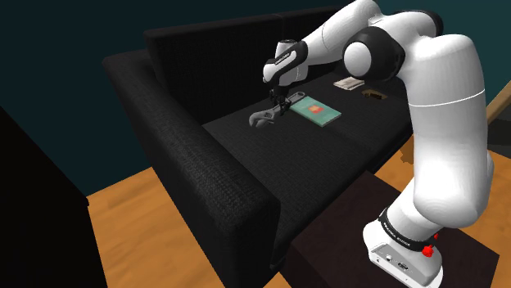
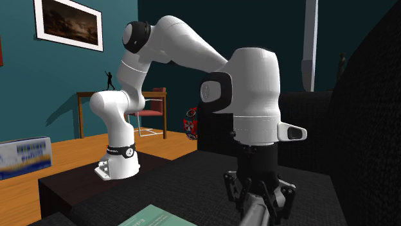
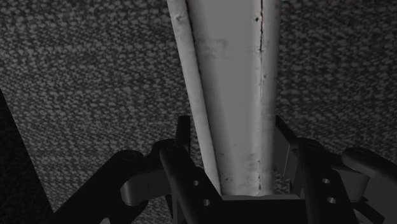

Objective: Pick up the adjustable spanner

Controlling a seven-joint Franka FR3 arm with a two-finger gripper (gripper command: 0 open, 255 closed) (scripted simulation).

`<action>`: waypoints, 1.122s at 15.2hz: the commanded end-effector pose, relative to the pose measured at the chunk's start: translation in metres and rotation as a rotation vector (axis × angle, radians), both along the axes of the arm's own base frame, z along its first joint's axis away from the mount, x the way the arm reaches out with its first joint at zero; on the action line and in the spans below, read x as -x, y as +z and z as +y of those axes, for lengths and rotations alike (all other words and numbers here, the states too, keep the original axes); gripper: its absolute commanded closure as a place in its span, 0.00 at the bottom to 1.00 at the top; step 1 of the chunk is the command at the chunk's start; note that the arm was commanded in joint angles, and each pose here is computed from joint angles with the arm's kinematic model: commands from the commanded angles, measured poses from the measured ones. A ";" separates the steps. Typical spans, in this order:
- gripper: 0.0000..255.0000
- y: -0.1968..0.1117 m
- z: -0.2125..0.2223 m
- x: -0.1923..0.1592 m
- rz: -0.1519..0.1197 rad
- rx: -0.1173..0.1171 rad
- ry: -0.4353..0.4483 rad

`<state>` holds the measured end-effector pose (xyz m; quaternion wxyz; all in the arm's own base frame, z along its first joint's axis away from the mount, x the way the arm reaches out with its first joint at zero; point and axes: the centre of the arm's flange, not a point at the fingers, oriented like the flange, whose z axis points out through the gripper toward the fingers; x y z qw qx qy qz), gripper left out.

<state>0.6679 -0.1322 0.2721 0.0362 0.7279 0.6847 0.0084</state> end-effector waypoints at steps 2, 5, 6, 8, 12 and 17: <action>1.00 -0.003 -0.001 0.000 0.001 0.001 0.000; 1.00 0.008 0.000 -0.001 0.000 0.001 0.000; 1.00 0.013 0.000 -0.001 0.000 0.001 0.000; 1.00 0.023 0.000 -0.001 0.000 0.001 0.000; 1.00 0.044 0.000 -0.001 0.000 0.001 0.000; 1.00 0.071 0.000 -0.001 0.000 0.001 0.000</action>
